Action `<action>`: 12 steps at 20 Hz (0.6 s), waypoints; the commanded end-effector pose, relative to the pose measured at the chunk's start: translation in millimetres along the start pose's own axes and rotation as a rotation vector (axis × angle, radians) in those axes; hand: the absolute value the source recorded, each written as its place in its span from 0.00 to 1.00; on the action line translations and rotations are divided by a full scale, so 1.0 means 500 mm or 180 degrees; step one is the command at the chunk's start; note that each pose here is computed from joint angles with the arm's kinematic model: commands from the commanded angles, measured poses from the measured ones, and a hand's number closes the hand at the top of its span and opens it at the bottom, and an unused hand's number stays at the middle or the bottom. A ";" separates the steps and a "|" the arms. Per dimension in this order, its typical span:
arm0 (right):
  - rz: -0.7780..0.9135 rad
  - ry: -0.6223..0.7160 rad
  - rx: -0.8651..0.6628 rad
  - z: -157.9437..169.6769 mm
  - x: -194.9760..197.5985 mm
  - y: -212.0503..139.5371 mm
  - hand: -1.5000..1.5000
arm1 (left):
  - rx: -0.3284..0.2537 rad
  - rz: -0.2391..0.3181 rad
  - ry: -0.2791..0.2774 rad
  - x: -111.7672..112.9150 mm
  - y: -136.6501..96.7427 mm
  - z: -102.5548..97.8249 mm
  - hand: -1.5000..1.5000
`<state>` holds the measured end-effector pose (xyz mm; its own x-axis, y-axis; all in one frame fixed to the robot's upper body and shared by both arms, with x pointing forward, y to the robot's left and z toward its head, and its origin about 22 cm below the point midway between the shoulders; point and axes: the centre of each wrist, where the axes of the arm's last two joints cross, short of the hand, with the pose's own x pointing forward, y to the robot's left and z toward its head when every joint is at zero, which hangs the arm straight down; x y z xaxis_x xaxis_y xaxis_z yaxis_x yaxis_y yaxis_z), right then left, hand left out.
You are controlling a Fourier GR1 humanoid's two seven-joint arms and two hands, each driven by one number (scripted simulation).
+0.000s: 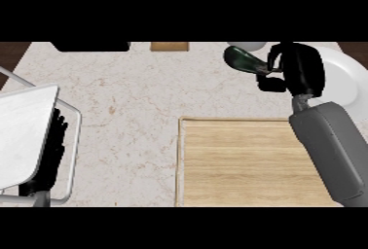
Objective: Pick the eggplant from the tray and place it in the plate
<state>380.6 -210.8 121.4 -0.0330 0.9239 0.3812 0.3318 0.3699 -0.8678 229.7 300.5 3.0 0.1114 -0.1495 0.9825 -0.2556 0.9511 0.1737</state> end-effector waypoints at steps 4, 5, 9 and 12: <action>-0.0226 0.0683 -0.0499 -0.031 -0.067 -0.027 1.00 | -0.0579 -0.0028 0.0155 0.038 -0.035 -0.059 0.50; -0.0238 0.0741 -0.0592 -0.057 -0.081 -0.058 1.00 | -0.0535 -0.0113 0.0133 0.025 -0.038 -0.056 0.50; -0.0267 0.0973 -0.0674 -0.044 -0.172 -0.065 1.00 | -0.0591 -0.0084 0.0075 0.036 -0.020 -0.053 0.50; -0.0260 0.1126 -0.0761 -0.064 -0.220 -0.089 1.00 | -0.0606 -0.0140 0.0106 0.063 -0.012 -0.068 0.50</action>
<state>396.7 -301.3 126.5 0.1903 0.8178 0.5432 0.5183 0.3862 -0.7631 235.3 297.6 3.3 0.1189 -0.1432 0.9825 -0.2289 0.9589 0.1675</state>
